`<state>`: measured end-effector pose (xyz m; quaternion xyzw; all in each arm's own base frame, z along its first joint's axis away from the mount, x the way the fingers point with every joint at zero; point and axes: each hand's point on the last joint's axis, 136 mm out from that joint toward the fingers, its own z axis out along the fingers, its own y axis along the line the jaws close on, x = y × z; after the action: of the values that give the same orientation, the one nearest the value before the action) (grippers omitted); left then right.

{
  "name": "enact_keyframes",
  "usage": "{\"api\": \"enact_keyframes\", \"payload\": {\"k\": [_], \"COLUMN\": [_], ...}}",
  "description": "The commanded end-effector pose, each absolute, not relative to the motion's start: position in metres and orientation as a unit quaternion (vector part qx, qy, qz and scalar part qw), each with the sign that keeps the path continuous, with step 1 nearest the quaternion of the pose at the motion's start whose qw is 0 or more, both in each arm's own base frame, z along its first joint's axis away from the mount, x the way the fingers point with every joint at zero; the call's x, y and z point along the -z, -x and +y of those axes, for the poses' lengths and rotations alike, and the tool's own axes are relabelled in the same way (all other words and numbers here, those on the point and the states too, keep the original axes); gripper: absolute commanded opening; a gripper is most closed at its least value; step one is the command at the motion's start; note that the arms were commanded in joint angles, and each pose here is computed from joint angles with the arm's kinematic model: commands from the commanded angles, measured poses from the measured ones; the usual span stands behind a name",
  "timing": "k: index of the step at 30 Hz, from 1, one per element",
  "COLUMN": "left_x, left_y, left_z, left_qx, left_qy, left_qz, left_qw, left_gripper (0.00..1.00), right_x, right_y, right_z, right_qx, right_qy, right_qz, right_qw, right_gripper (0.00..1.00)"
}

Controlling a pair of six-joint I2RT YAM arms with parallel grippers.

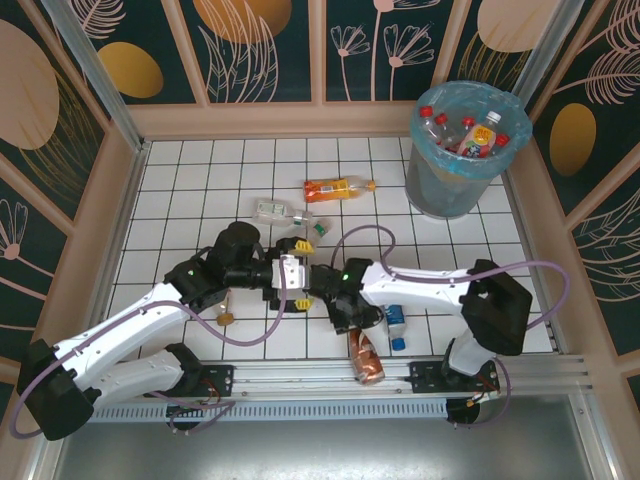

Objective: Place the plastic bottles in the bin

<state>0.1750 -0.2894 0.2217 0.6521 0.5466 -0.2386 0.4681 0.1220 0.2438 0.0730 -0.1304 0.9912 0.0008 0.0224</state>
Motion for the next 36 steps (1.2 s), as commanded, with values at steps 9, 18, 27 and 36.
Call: {"api": "enact_keyframes", "payload": {"k": [9,18,27,36], "left_x": [-0.373,-0.365,-0.403,-0.395], "left_y": [-0.245,-0.274,-0.315,-0.342], "left_z": [-0.316,-0.346,-0.379,-0.412], "left_qx": [0.321,0.356,0.406,0.434], "left_qy": [-0.404,-0.373,-0.297,-0.284], "left_qz": [0.577,0.620,0.637,0.650], "left_qw": [0.633,0.591,0.584,0.556], "left_gripper": [0.97,0.96,0.96,0.94], "right_x": [-0.387,-0.527,-0.498,-0.435], "right_y": [-0.322,-0.374,-0.437,-0.475], "right_z": [0.157,0.043,0.006,-0.004], "right_qx": [0.016,0.105,0.136,0.166], "right_qy": [0.005,-0.172,-0.211,-0.188], "right_qz": [0.860,0.619,0.605,0.630], "right_qw": [0.510,0.759,0.756,0.735], "right_gripper": [0.00,0.00,0.00,0.05]}}
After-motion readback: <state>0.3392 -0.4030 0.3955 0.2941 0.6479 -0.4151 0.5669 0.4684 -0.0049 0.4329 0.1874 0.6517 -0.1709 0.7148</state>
